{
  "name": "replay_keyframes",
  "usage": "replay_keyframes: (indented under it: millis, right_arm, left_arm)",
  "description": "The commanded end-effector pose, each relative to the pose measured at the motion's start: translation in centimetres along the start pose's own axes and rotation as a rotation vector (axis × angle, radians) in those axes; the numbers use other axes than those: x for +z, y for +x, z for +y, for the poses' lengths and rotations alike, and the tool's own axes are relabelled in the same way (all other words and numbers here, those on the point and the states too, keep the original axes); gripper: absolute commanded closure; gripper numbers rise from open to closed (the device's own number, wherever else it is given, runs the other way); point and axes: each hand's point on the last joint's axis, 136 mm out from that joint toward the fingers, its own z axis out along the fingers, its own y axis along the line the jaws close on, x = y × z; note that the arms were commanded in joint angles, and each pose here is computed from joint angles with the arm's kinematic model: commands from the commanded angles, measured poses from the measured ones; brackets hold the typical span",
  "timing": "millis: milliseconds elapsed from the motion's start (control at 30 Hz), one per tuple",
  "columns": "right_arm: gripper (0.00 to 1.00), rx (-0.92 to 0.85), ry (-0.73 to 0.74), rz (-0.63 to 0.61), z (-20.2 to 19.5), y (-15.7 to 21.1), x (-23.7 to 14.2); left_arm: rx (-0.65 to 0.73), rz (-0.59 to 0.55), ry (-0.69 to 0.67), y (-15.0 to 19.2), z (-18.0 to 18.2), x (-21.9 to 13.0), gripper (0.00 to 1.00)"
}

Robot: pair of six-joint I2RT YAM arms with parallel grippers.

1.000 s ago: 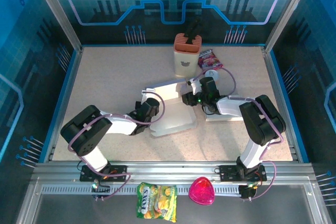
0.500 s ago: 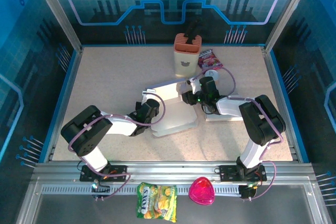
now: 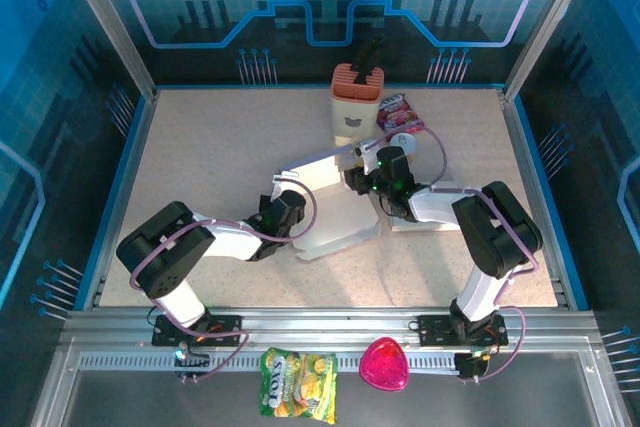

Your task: Fold the paper box

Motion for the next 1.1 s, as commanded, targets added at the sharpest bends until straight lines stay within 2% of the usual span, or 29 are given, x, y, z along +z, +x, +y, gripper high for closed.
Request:
replay_keyframes:
  millis: [0,300,433,700,900,1067]
  right_arm:
    - [0.67,-0.021,0.006,-0.040,0.2,-0.6,0.6]
    - [0.67,-0.017,0.045,-0.050,-0.4,-0.6,1.2]
    - [0.76,-0.005,0.083,-0.060,-0.9,-0.6,1.3]
    - [0.88,0.000,0.177,-0.050,-0.5,-0.2,1.6]
    - [1.00,0.014,0.312,-0.051,-1.0,0.0,1.5]
    - [1.00,0.036,0.398,-0.046,-2.0,0.1,1.1]
  left_arm:
    - [0.067,0.028,-0.010,1.5,0.1,-0.1,1.00]
    - [0.069,0.022,-0.015,1.4,0.2,-0.1,1.00]
    - [0.068,0.018,-0.020,1.3,0.2,-0.1,1.00]
    - [0.069,0.017,-0.025,0.9,-0.1,-0.2,1.00]
    - [0.075,0.016,-0.038,0.5,-0.1,-0.3,1.00]
    - [0.078,0.015,-0.043,0.5,0.0,-0.3,1.00]
